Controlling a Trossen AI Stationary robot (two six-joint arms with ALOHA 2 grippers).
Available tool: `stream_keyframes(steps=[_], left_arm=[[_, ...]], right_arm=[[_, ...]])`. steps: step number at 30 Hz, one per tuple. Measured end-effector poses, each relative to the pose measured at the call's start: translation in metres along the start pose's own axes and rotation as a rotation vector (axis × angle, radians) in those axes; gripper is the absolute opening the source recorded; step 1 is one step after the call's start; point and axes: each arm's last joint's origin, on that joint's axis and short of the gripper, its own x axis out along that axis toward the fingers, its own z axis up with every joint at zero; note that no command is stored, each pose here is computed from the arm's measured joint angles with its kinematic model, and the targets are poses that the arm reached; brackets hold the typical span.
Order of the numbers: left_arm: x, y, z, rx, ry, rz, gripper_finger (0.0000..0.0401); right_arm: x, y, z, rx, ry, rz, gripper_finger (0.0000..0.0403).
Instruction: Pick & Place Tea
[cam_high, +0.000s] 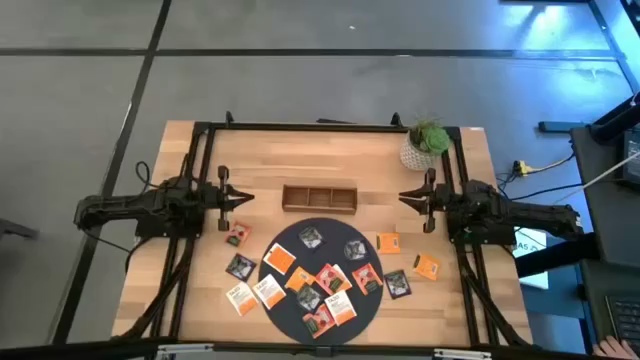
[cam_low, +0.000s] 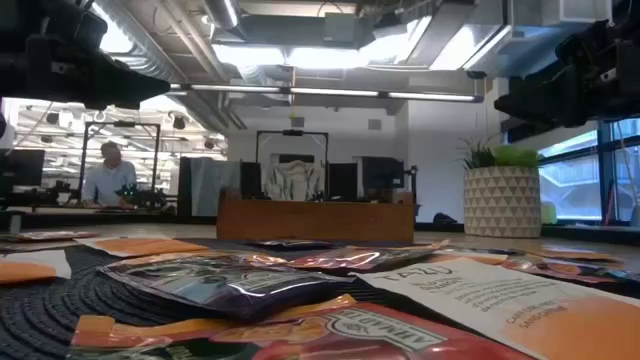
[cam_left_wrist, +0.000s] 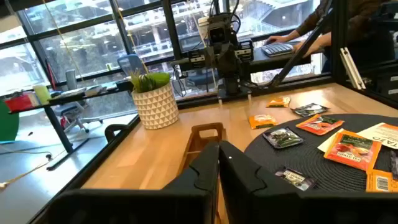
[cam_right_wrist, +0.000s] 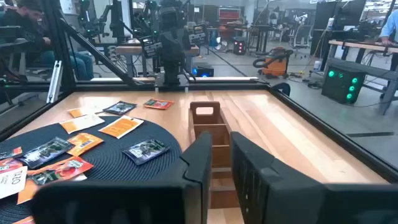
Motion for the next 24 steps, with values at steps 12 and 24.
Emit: stream_keyframes(steps=[12,24], left_arm=[[0.0000,0.0000,0.0000,0.000,-0.001,0.000,0.0013],[0.0000,0.0000,0.0000,0.000,0.000,0.000,0.0012]], right_arm=[[0.0000,0.0000,0.0000,-0.001,0.000,0.000,0.0061],[0.0000,0.0000,-0.0001,-0.001,0.001,0.000,0.0061]])
